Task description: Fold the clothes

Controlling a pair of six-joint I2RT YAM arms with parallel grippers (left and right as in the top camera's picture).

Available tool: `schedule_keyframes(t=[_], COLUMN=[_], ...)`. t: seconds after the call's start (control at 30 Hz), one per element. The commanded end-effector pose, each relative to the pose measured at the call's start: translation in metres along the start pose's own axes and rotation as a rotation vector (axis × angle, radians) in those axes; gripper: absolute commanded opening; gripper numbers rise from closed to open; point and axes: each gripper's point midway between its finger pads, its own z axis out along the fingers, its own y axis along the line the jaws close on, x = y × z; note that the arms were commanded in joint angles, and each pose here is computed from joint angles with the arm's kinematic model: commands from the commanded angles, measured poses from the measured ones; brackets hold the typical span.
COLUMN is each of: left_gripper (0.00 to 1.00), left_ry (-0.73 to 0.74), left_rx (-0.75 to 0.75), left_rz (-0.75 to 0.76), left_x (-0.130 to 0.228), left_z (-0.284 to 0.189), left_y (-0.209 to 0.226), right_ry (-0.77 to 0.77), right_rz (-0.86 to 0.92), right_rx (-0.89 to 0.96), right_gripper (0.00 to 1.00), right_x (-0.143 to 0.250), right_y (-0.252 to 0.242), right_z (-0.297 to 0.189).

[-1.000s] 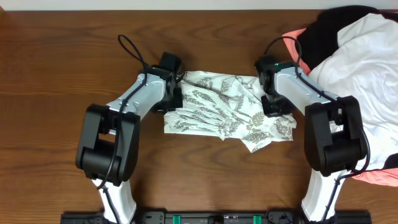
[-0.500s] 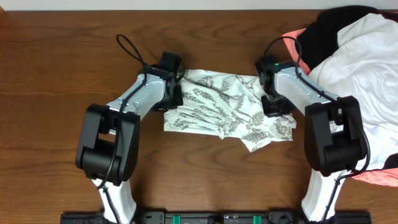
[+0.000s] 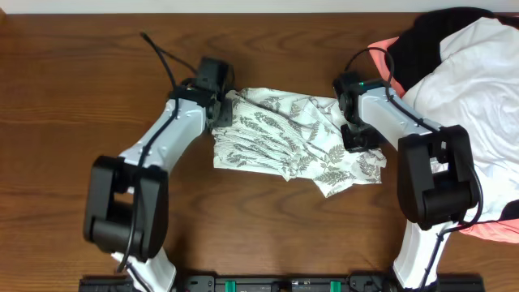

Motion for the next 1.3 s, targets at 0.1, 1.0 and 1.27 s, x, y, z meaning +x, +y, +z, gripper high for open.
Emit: schedule_keyframes(t=[0.1,1.0,1.27], left_gripper=[0.43,0.48,0.51], left_ry=[-0.067,-0.022,-0.063], left_rx=[-0.002,0.206,0.201], left_rz=[0.292,0.685,0.710], left_x=[-0.012,0.012,0.003], left_z=[0.002,0.011,0.024], left_y=[-0.016,-0.049,-0.053], right_ry=[0.135,0.141,0.143], right_rz=[-0.016,-0.008,-0.009], right_rx=[-0.126,-0.139,-0.139], right_gripper=[0.04,0.05,0.05], right_x=[0.024,0.025,0.026], right_y=[0.031,0.033,0.033], right_z=[0.037,0.037,0.037])
